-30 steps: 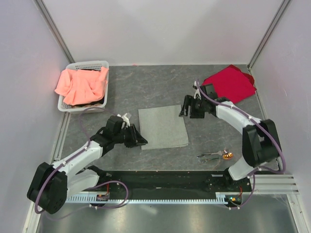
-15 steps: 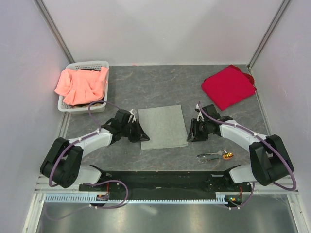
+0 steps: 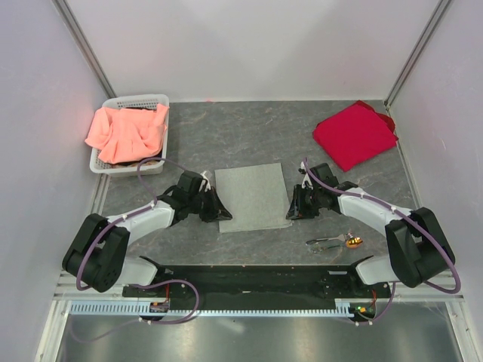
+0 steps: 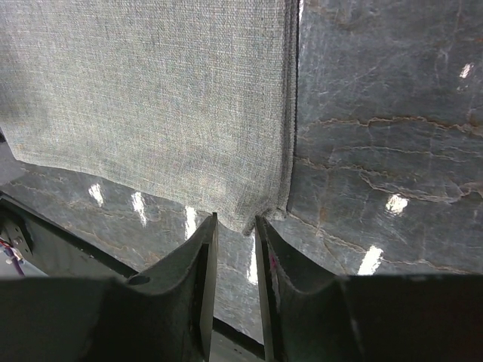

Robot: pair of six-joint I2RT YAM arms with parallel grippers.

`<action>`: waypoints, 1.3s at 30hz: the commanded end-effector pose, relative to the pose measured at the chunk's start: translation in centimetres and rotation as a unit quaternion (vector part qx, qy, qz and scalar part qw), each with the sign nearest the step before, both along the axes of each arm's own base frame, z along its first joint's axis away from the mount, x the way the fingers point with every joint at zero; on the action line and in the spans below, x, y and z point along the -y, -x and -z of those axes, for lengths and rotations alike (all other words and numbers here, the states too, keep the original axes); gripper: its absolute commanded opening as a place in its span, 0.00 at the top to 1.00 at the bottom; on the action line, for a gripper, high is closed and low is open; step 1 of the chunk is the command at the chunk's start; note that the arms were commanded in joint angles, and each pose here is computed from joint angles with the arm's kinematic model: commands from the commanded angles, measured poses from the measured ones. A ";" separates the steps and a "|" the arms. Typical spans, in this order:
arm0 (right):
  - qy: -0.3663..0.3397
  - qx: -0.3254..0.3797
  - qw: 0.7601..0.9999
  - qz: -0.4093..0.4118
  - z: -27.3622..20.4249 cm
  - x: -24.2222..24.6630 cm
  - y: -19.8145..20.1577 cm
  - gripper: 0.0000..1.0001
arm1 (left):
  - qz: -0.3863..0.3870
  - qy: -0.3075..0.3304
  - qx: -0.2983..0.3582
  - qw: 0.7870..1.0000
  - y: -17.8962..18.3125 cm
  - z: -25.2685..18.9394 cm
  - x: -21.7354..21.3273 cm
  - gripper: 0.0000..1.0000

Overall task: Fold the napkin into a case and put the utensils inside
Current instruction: Smooth out the square-folded napkin at the center of the board, then pick up the top corner of the square-folded napkin from the center of the board.

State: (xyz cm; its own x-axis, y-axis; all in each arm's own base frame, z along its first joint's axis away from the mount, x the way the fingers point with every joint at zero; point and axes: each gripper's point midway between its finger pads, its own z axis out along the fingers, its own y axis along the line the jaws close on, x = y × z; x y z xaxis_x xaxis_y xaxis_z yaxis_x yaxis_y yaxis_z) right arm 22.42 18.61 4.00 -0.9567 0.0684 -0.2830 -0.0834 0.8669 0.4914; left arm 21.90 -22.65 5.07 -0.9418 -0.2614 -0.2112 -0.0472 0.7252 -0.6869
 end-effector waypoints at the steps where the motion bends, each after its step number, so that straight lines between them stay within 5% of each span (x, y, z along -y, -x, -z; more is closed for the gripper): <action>1: 0.000 0.001 1.000 0.005 0.5 0.0 0.0 0.66 | 0.012 0.014 0.026 0.999 -0.2 -0.9 0.3 0.87; 16: 0.006 -0.006 1.000 0.007 1.0 0.3 0.6 0.66 | 0.012 0.009 0.021 1.000 0.2 -0.3 0.2 0.89; 22: 0.002 0.000 1.000 0.007 0.8 0.1 0.2 0.74 | 0.012 -0.003 0.010 1.000 0.8 1.0 -0.2 0.89; 30: 0.005 0.006 1.000 0.007 0.6 0.3 0.0 1.00 | 0.015 -0.015 -0.002 1.000 1.4 2.3 -0.2 0.90; 39: 0.019 0.055 0.998 -0.006 -1.6 1.4 0.4 1.00 | 0.028 -0.003 -0.018 0.999 2.9 3.1 1.5 0.90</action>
State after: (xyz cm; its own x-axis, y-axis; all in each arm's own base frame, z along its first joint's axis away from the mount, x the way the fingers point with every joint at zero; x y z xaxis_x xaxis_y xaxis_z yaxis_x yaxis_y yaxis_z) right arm 21.91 17.88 4.20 -0.9478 0.0736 -0.3103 -0.0874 0.8757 0.4749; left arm 19.08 -22.91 1.97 -0.9644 -0.2044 -0.1677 -0.0448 0.7513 -0.6584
